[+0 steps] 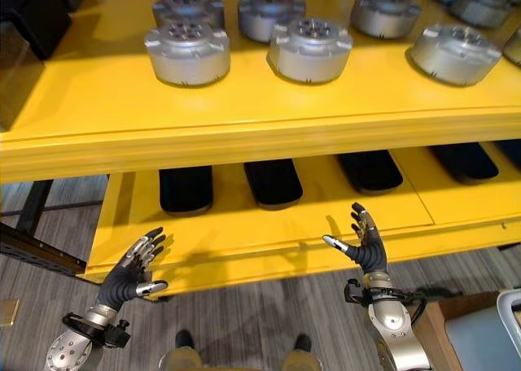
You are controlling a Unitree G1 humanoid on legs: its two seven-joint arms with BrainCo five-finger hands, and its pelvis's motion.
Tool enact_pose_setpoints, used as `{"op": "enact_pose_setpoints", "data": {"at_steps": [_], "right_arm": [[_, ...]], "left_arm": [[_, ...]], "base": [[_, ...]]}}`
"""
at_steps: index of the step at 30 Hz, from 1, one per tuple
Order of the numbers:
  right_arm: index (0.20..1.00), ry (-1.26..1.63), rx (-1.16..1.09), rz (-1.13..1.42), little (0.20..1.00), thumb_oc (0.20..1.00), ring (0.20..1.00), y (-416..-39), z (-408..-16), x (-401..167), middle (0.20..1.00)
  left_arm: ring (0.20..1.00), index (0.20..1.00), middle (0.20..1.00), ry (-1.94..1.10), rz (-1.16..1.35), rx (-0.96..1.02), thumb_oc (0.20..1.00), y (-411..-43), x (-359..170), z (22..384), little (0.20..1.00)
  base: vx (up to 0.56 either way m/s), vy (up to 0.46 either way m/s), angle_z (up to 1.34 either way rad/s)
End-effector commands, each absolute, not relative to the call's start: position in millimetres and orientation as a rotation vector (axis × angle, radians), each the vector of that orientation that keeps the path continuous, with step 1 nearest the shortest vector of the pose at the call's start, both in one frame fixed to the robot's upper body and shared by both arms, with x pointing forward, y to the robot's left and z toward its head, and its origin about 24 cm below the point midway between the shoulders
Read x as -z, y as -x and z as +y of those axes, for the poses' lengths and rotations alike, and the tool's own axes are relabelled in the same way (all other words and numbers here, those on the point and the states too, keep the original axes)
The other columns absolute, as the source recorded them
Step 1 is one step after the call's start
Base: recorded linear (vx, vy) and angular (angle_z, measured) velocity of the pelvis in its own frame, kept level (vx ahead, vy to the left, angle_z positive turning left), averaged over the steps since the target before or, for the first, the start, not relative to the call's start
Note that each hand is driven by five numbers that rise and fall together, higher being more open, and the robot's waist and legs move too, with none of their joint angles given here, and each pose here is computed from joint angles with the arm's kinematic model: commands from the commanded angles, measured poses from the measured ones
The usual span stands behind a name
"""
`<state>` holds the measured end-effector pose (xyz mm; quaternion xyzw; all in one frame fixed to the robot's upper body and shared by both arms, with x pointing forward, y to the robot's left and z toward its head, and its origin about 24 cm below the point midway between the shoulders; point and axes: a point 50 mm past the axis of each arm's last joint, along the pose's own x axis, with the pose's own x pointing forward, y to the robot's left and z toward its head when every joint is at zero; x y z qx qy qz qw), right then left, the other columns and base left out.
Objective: Move parts from the plastic box to the shelf.
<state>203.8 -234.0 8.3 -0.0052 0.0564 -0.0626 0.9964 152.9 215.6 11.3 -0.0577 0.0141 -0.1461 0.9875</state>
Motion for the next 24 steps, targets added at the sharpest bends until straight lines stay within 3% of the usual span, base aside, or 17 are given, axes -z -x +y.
{"op": "enact_pose_setpoints", "data": {"at_steps": [1, 10, 24], "right_arm": [[1.0, -0.064, 0.062, 0.056, 1.0, 1.0, 1.0, -215.3, -234.0, -24.6, 1.0], [1.0, -0.106, -0.013, 0.175, 1.0, 1.0, 1.0, -207.3, -225.3, -4.6, 1.0], [1.0, -0.062, -0.076, 0.116, 1.0, 1.0, 1.0, -202.6, -228.6, -19.3, 1.0]], "left_arm": [[1.0, 1.0, 1.0, 0.185, -0.065, 0.415, 1.0, -165.7, -30.0, 219.2, 1.0], [1.0, 1.0, 1.0, 0.241, -0.08, 0.373, 1.0, -171.5, -24.6, 220.2, 1.0], [1.0, 1.0, 1.0, 0.193, -0.144, 0.27, 1.0, -166.1, -42.0, 239.1, 1.0]], "base": [[0.0, 0.009, 0.04], [0.0, 0.004, -0.03], [0.01, 0.001, 0.02]]}}
